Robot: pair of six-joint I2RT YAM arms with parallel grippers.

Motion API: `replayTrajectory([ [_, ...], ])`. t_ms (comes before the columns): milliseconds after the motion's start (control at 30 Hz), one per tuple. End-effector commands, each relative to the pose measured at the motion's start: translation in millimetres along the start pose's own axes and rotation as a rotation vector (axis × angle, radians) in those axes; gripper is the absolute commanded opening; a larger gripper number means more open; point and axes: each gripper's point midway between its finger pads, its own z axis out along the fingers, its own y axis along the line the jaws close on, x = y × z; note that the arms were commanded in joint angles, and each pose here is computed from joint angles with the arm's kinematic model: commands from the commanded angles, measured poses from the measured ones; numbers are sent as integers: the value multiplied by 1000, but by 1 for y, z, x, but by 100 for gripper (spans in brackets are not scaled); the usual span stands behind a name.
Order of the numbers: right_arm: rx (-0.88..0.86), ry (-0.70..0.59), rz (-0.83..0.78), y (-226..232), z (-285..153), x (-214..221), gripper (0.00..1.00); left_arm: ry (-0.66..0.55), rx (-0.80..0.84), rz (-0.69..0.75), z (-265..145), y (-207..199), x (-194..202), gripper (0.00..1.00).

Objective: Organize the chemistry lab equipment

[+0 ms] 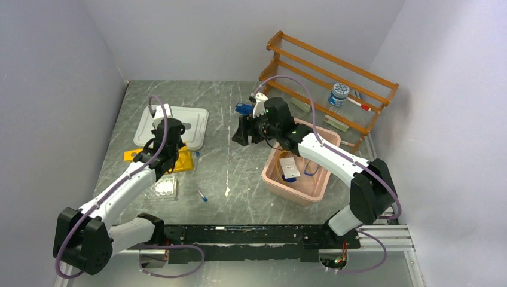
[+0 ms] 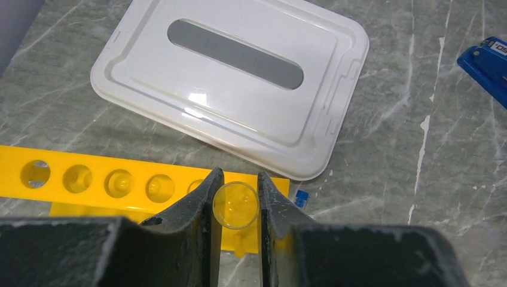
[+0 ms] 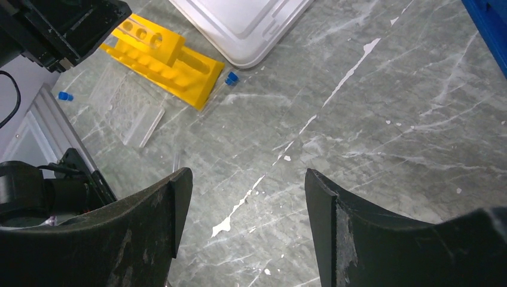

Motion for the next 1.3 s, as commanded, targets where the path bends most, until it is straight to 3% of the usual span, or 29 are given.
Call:
replayTrajectory([
  [0, 14, -24, 9, -3, -3, -4, 72, -44, -30, -24, 1, 5, -2, 10],
  [300, 10, -17, 26, -2, -2, -1, 72, -83, -35, 5, 4, -4, 10, 11],
  [400, 12, -17, 21, -2, -3, -2, 72, -67, -25, 3, 5, -7, 16, 16],
  [633, 20, -28, 13, -2, -6, -7, 73, -89, -13, -40, -11, -12, -17, 68],
  [867, 23, -12, 23, -1, -1, -7, 73, -76, -18, -27, -34, -17, -66, 92],
  [1167, 61, 108, -17, 43, 32, 35, 69, -94, 35, -74, -78, -15, -122, 93],
  [1267, 71, 171, -59, 68, 47, 61, 68, -48, 46, -83, -91, -10, -121, 92],
])
